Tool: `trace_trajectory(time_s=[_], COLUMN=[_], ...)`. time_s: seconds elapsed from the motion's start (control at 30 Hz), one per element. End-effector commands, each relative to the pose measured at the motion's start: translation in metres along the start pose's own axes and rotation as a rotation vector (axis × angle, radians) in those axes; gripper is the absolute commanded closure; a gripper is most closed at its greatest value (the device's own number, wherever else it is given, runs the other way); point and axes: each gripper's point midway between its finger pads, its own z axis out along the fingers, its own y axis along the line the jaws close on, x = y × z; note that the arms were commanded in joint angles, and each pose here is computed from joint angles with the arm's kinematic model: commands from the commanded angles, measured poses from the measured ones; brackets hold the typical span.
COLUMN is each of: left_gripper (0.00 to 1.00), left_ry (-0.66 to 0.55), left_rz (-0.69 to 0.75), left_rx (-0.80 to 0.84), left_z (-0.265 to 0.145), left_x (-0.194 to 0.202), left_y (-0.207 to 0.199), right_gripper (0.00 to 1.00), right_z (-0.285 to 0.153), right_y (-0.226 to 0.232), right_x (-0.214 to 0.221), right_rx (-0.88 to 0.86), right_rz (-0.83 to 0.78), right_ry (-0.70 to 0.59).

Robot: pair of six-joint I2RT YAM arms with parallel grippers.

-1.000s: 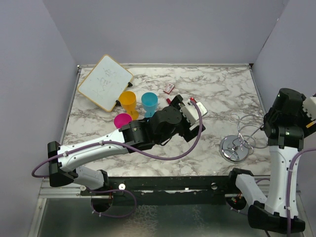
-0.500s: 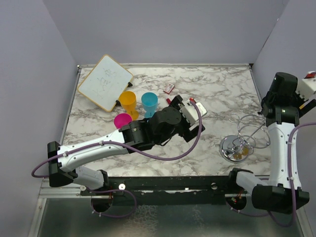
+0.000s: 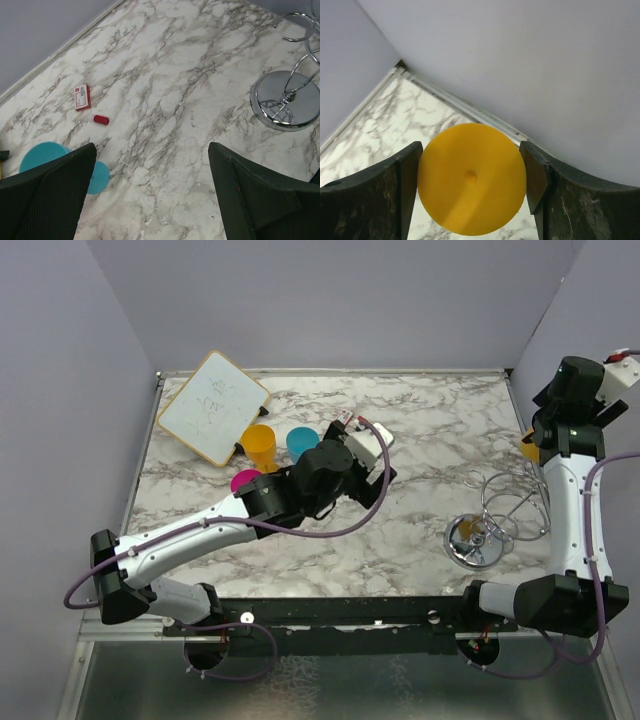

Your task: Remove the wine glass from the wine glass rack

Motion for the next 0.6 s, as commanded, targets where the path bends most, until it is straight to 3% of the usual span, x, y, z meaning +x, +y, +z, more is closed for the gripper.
trace_trajectory(time_s=[0.0,0.27,0.57], left_gripper=[0.04,0.04,0.04], left_ry=[-0.016,0.006,0.002], left_rz=[-0.152,-0.316,-0.496], left_rx=[0.011,-0.012,0.060], left_z=[0.002,0.011,0.023], left_x=[-0.003,0.007,0.005], left_y=[0.019,0.061,0.079], right_gripper=[0.45,0.46,0.47], right_z=[-0.003,-0.023,-0.072], right_y=[0.050,0.119,0.177], right_x=[-0.010,0.006,0.038], right_rx=[-0.214,-0.517,-0.817], right_rz=[0.113,0.224,0.331], right_ry=[0.032,0.229,0.498])
